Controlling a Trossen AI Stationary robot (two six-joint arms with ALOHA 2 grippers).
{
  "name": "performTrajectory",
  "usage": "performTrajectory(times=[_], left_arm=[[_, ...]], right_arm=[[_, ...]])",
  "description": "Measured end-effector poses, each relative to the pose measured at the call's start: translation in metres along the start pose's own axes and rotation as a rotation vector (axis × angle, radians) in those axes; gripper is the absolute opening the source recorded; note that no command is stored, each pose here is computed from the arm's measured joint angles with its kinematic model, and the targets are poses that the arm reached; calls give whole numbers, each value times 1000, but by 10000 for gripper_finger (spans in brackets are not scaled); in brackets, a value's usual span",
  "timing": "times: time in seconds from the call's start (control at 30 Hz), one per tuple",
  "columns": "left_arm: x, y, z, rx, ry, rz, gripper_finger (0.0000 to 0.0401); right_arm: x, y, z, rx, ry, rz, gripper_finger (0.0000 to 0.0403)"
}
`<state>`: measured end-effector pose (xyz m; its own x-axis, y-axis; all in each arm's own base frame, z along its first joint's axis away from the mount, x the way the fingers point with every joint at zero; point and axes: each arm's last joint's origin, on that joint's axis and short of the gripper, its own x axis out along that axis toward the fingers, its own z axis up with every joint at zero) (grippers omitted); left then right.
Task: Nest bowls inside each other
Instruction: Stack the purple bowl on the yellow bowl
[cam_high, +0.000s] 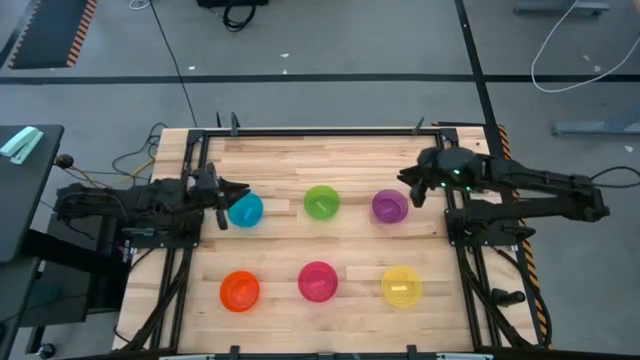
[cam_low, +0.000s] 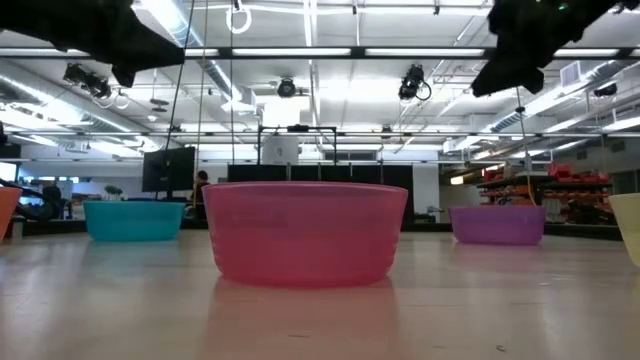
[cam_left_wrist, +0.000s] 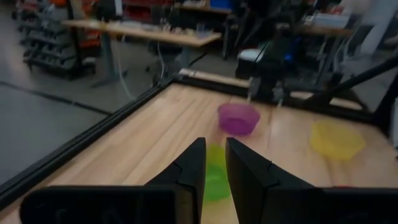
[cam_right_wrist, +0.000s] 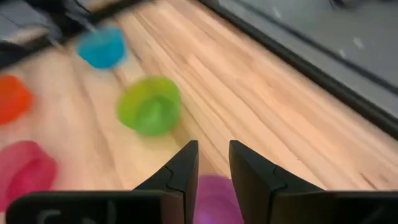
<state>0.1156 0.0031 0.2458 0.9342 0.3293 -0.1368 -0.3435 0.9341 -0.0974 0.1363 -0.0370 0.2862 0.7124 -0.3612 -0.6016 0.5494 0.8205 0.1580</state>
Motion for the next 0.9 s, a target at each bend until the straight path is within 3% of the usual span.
performTrajectory(times=[0.23, 0.5, 0.9], left_arm=[[11, -2, -6, 38, 68, 24, 63], [14, -3, -8, 46, 82, 26, 67], [14, -3, -9, 21, 86, 27, 67]], right_arm=[[27, -9, 17, 69, 170, -136, 99], [56, -23, 19, 149, 319, -131, 99], [81, -44, 8, 226, 519, -227, 99]])
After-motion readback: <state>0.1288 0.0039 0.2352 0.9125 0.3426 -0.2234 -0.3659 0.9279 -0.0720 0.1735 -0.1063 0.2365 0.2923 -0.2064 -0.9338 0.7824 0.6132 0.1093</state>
